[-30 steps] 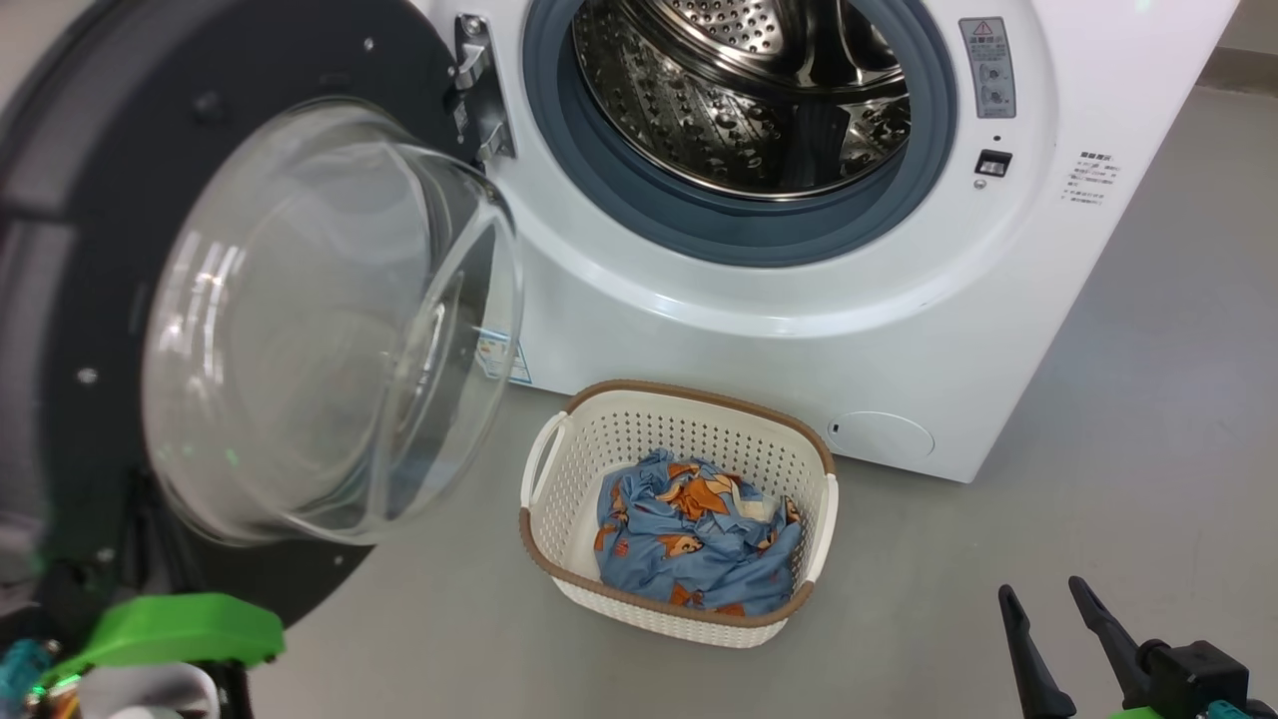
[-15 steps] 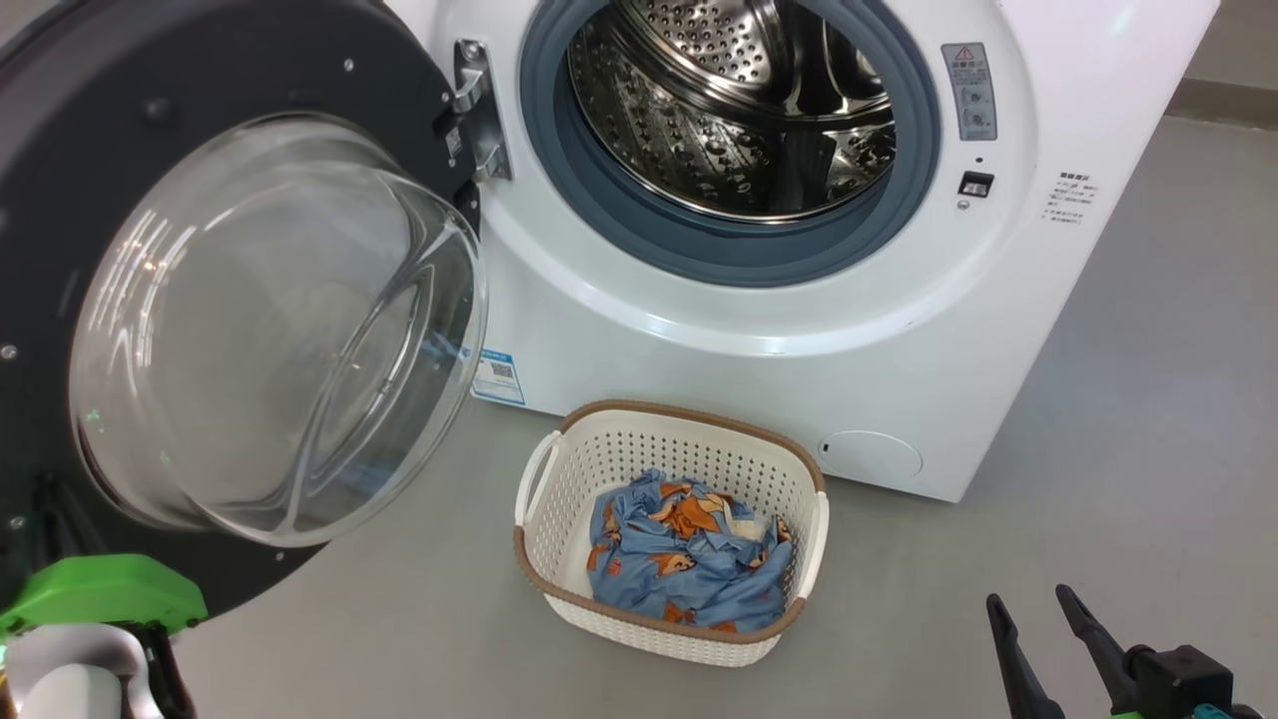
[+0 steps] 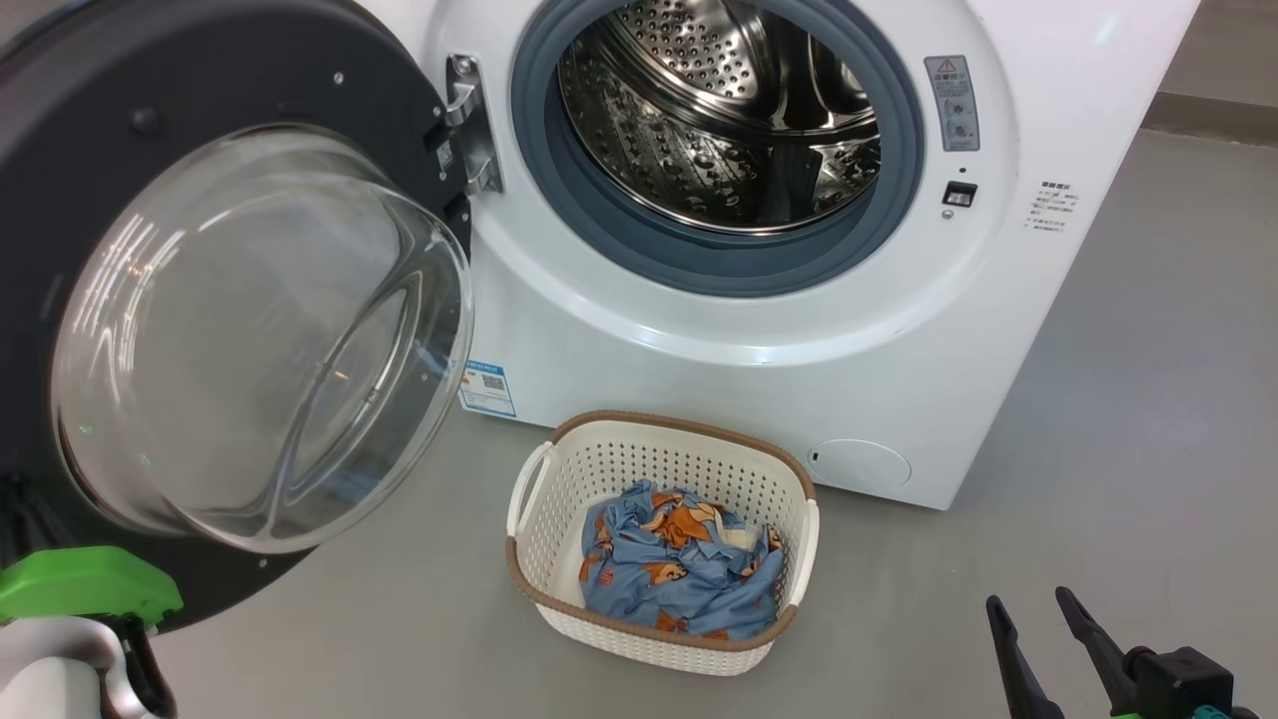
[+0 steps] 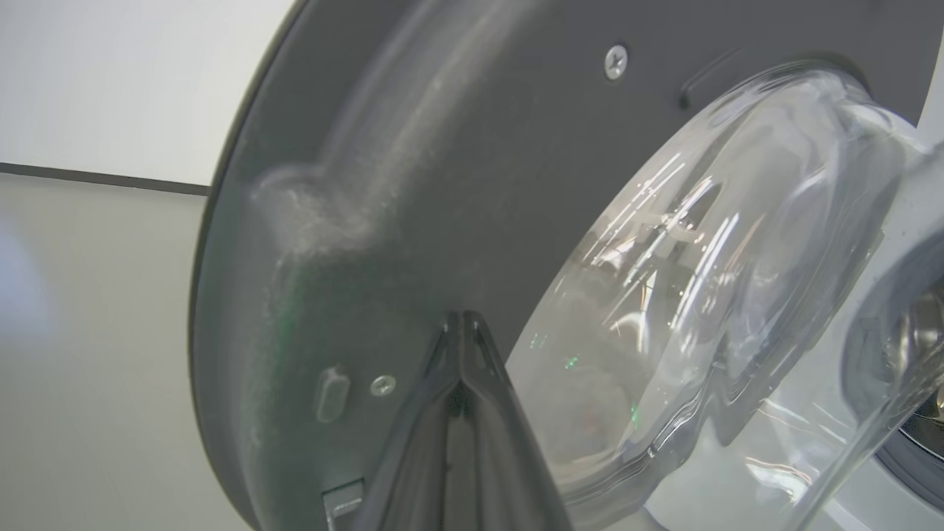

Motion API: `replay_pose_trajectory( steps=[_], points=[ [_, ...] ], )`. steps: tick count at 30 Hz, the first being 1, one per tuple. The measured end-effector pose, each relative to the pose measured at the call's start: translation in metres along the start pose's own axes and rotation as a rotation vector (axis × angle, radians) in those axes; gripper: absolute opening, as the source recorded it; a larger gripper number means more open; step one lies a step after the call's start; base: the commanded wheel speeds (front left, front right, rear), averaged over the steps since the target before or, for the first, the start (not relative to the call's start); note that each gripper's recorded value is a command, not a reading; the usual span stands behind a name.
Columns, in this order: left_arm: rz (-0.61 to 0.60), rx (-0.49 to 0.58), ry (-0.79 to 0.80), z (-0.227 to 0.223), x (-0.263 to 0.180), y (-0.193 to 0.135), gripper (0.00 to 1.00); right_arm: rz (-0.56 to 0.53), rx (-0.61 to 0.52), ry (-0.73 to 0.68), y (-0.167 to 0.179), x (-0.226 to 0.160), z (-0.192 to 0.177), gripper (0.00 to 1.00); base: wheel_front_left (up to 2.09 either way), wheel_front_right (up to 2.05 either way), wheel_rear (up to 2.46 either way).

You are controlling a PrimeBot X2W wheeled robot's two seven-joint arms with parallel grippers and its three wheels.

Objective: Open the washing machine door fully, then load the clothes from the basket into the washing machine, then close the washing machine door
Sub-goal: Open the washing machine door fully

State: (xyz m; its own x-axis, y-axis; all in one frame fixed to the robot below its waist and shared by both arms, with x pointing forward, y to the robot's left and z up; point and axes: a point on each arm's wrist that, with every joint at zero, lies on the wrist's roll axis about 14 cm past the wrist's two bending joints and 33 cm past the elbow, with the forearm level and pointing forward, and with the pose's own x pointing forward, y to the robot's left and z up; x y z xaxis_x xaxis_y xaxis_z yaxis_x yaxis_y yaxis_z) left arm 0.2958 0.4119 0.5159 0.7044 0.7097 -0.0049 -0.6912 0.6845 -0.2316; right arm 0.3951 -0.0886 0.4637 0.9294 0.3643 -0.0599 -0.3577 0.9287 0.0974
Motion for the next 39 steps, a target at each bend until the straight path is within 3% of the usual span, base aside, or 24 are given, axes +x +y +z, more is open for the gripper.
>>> replay_pose_trajectory(
  steps=[11, 14, 15, 16, 22, 25, 33, 39],
  points=[
    [-0.012, -0.112, -0.108, 0.027, -0.013, -0.013, 0.0, -0.012, 0.0, -0.012, -0.002, -0.004, 0.004, 1.0, 0.0, 0.0, 0.0],
    [-0.038, -0.126, -0.158, 0.038, -0.024, -0.02, 0.58, -0.019, 0.0, -0.014, -0.004, -0.006, 0.005, 1.0, 0.0, 0.0, 0.0],
    [-0.051, -0.13, -0.176, 0.044, -0.027, -0.023, 0.89, -0.022, 0.001, -0.015, -0.005, -0.007, 0.005, 1.0, 0.0, 0.0, 0.0],
    [-0.065, -0.134, -0.193, 0.048, -0.029, -0.027, 1.0, -0.024, 0.001, -0.015, -0.006, -0.007, 0.005, 1.0, 0.0, 0.0, 0.0],
    [-0.214, -0.17, -0.273, 0.072, -0.048, -0.067, 1.0, -0.049, 0.002, -0.022, -0.013, -0.014, 0.006, 1.0, 0.0, 0.0, 0.0],
    [-0.301, -0.249, -0.272, 0.077, -0.054, -0.09, 1.0, -0.065, 0.004, -0.028, -0.018, -0.018, 0.008, 1.0, 0.0, 0.0, 0.0],
    [-0.47, -0.259, -0.147, 0.038, -0.073, -0.137, 1.0, -0.118, 0.016, -0.043, -0.03, -0.033, 0.01, 1.0, 0.0, 0.0, 0.0],
    [-0.595, -0.186, -0.012, -0.008, -0.091, -0.162, 1.0, -0.185, 0.025, -0.048, -0.047, -0.049, 0.01, 1.0, 0.0, 0.0, 0.0]
  ],
)
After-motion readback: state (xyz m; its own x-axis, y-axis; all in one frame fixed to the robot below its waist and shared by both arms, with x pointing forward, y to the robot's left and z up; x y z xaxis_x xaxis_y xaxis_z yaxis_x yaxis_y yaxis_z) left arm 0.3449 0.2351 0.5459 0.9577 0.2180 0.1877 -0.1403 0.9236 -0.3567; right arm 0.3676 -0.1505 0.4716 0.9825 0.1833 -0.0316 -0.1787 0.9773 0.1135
